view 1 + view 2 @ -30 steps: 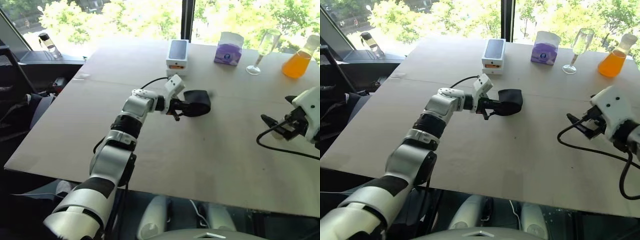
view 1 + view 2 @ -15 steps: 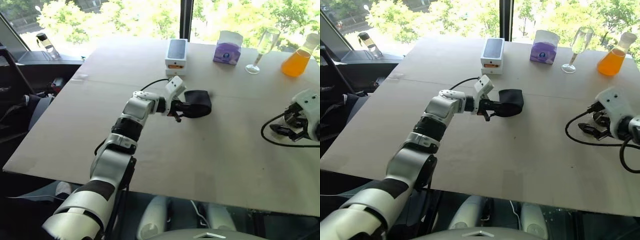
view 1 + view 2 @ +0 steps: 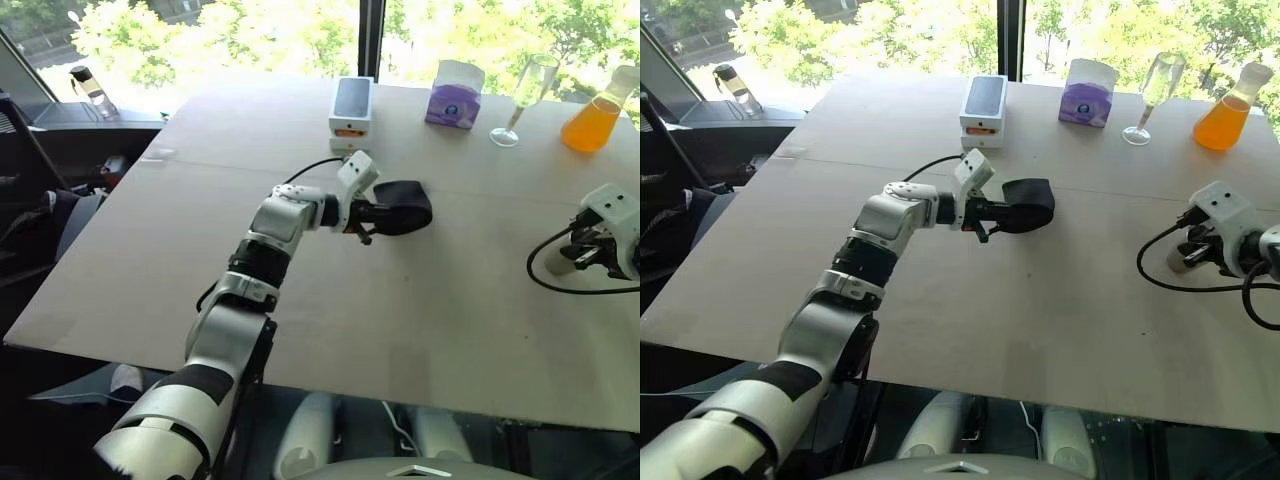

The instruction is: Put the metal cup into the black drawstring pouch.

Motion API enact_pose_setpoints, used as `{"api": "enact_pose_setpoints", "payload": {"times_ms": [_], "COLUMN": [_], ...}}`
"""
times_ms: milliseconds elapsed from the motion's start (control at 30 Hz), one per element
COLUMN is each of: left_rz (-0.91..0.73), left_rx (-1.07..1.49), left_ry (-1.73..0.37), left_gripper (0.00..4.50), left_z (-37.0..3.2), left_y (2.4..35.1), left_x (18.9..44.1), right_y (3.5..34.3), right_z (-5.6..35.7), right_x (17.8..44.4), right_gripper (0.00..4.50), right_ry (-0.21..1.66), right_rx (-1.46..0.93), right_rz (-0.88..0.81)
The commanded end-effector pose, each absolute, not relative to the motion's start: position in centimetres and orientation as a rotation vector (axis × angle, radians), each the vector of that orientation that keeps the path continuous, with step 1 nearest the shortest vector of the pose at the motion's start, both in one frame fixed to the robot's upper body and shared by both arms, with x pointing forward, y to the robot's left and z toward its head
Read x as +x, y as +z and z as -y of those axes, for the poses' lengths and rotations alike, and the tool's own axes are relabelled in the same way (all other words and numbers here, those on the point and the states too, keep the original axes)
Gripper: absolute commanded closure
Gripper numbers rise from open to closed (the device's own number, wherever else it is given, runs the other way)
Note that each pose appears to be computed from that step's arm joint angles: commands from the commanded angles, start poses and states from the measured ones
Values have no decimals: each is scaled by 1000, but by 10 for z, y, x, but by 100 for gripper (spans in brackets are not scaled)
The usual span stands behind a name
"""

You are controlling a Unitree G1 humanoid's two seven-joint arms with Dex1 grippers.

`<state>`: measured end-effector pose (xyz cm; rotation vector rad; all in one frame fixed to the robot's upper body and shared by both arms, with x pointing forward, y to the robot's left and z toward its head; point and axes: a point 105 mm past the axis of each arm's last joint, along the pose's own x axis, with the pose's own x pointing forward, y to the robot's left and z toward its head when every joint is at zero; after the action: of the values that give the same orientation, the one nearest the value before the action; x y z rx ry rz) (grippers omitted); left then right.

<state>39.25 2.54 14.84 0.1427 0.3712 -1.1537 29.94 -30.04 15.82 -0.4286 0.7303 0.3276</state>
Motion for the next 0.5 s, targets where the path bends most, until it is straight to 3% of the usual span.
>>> {"api": "enact_pose_setpoints", "payload": {"times_ms": [33,133,233,367,500], "left_rz": [-332,-346,-394,-419,-436], "left_rx": [114,81,27,-13,-33], "left_ry": [-1162,-1155,-1129,-1135,-1155], "left_gripper": [450,450,450,450,450], "left_z": [-14,-7,-3,1,3], "left_y": [165,168,171,176,179], "left_x": [390,388,388,384,379], "right_y": [195,217,211,211,203], "right_z": [273,226,183,153,139], "right_x": [297,284,257,248,254], "right_gripper": [446,446,446,446,446], "right_ry": [430,609,740,729,669], "right_rx": [-270,-41,149,331,408], "right_rz": [-512,-283,-147,-31,-31]}}
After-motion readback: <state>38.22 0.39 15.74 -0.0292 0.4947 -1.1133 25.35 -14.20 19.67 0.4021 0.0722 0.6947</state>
